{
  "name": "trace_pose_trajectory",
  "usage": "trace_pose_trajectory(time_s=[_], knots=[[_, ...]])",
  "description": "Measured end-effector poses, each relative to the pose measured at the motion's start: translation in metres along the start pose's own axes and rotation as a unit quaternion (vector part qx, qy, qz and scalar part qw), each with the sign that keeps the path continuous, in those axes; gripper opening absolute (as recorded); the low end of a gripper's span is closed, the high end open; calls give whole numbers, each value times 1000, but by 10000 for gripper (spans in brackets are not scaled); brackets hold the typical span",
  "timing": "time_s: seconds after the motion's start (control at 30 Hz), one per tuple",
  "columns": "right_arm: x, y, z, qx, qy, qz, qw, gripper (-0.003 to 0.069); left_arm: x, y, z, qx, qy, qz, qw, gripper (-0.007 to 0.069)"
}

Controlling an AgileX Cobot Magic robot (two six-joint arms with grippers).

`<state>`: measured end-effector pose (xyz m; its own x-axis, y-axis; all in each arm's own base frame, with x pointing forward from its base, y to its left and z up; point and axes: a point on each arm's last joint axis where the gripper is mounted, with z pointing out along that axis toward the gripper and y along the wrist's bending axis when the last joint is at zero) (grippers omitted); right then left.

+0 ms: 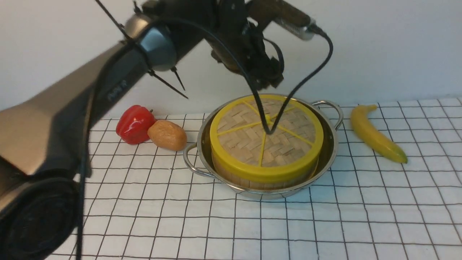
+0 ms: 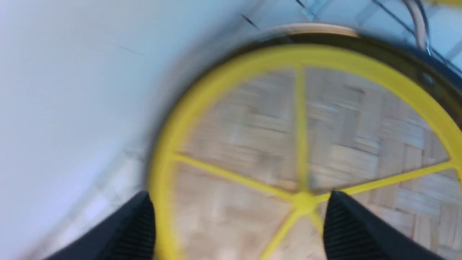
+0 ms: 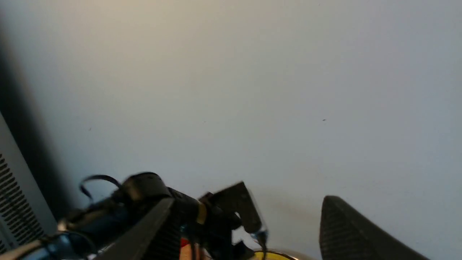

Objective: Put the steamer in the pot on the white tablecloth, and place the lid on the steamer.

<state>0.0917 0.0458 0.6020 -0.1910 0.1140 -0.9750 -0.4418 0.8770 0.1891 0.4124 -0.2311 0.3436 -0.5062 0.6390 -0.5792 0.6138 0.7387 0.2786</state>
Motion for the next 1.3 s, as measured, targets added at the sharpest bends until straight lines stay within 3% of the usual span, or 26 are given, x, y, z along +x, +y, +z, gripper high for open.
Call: trace_pose_trajectory(time_s=[0.1,0.2,0.23,0.3,0.33,0.4,0.43,0.47,0.5,0.63,0.9,0.93,1.1,1.3], knots=[[3,-6,3,28,7,-19,999,470,-1,18,-55,-27,-22,-26,999,238],[14,-16,9,66,28,-35,997,379,2,34,-106,-50,-52,-43,996,27],[15,-16,8,68,28,-36,997,379,2,35,-113,-52,-58,-43,996,21],[28,-23,13,90,54,-47,993,288,3,40,-145,-65,-88,-39,993,-17],[45,-31,17,111,83,-57,989,191,5,41,-170,-70,-115,-33,990,-23],[63,-36,15,125,106,-63,984,94,7,41,-196,-70,-144,-27,987,-23],[68,-37,18,126,114,-62,984,84,7,41,-199,-69,-147,-28,986,-23],[88,-42,16,134,118,-69,982,8,11,39,-221,-63,-174,-23,983,-23],[96,-43,12,135,109,-72,982,-8,14,37,-228,-59,-183,-19,981,-23],[129,-47,6,132,73,-81,985,-13,29,28,-242,-43,-210,-4,977,-23],[215,-58,-2,128,59,-64,988,-13,120,-12,-203,-27,-233,-10,972,-23],[226,-60,-2,129,66,-57,988,-12,147,-22,-192,-22,-226,-23,974,-23],[237,-62,-1,130,75,-49,987,-8,211,-45,-179,-17,-247,-75,966,-22],[237,-61,-1,122,76,-34,989,-4,242,-54,-193,-18,-308,-127,943,-21]])
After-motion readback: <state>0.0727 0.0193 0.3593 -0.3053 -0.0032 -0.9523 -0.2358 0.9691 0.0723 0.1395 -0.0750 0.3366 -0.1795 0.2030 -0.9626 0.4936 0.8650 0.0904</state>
